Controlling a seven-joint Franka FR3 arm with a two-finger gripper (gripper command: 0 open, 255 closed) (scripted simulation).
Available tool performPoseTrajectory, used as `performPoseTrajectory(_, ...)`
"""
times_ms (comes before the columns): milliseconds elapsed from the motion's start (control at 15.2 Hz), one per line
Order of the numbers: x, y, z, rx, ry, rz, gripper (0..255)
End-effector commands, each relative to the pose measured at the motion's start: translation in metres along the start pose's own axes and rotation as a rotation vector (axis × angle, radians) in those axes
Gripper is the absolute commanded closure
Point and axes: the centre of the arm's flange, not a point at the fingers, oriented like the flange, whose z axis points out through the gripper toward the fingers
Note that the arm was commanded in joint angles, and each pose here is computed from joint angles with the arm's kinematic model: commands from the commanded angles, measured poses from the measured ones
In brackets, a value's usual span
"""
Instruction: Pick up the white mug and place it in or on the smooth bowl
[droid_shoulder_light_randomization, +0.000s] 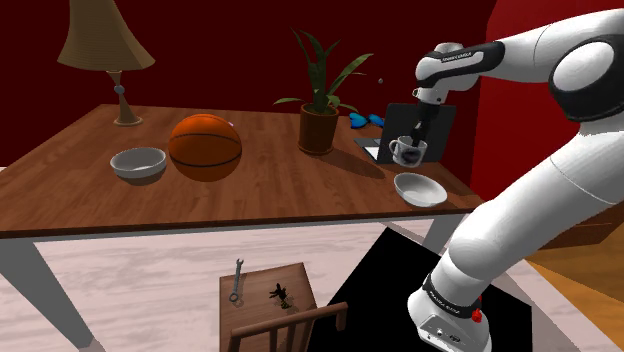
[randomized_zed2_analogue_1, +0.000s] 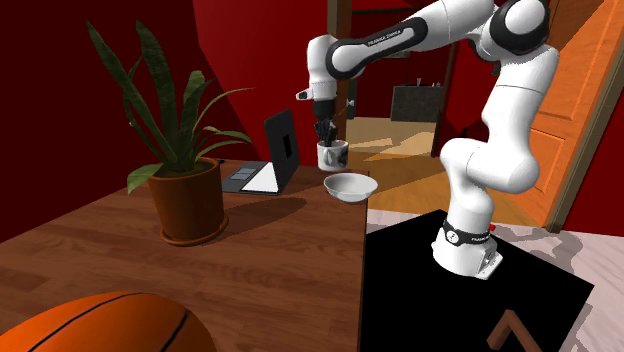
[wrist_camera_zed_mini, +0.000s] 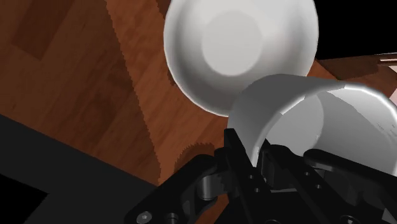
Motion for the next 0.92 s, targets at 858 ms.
performPoseTrajectory(858, -0.07, -0.002, 0.045, -0.002, -0.001, -0.001, 255)
